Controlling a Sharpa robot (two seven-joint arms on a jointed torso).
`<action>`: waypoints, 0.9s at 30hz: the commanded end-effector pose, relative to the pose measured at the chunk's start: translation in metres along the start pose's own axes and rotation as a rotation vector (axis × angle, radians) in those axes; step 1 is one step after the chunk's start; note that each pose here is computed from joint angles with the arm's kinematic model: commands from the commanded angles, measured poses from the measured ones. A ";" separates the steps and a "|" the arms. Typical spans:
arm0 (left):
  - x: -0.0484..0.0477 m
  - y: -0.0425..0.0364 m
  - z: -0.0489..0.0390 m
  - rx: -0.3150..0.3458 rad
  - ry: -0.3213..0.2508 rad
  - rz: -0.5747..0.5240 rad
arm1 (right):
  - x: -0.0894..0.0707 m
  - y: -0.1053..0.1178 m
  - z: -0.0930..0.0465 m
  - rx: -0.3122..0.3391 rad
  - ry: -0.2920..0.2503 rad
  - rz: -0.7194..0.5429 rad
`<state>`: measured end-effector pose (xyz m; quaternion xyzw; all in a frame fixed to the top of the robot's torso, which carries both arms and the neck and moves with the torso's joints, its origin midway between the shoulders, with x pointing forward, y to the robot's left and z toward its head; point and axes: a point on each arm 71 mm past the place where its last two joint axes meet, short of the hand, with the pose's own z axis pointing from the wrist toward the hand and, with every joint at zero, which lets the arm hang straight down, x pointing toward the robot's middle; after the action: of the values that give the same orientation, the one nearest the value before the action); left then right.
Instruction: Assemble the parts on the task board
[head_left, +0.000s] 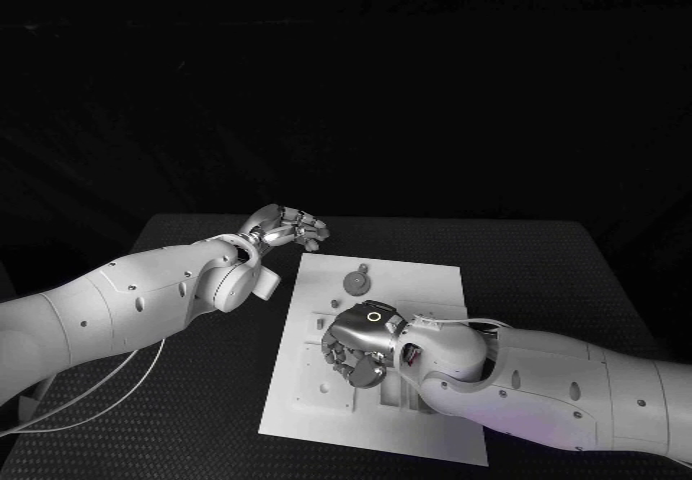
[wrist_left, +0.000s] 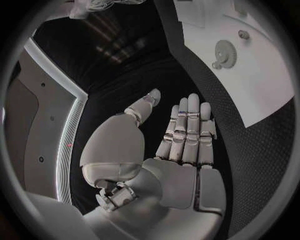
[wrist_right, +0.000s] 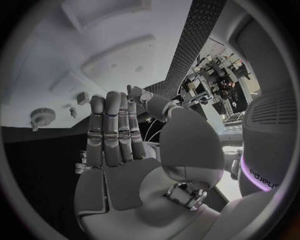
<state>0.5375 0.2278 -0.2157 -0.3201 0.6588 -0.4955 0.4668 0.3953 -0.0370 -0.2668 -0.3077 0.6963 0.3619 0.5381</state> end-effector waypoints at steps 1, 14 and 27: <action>0.0015 -0.0023 0.0006 0.016 0.001 -0.010 | 0.003 0.001 0.000 -0.015 0.019 -0.041; 0.0015 -0.0023 0.0000 0.015 0.004 -0.011 | 0.011 -0.006 0.001 0.016 0.041 -0.069; 0.0012 -0.0017 -0.0011 0.008 0.013 -0.016 | 0.015 -0.011 0.005 0.033 0.059 -0.076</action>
<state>0.5365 0.2283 -0.2156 -0.3211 0.6591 -0.4965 0.4648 0.4042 -0.0397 -0.2821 -0.3270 0.7035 0.3264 0.5400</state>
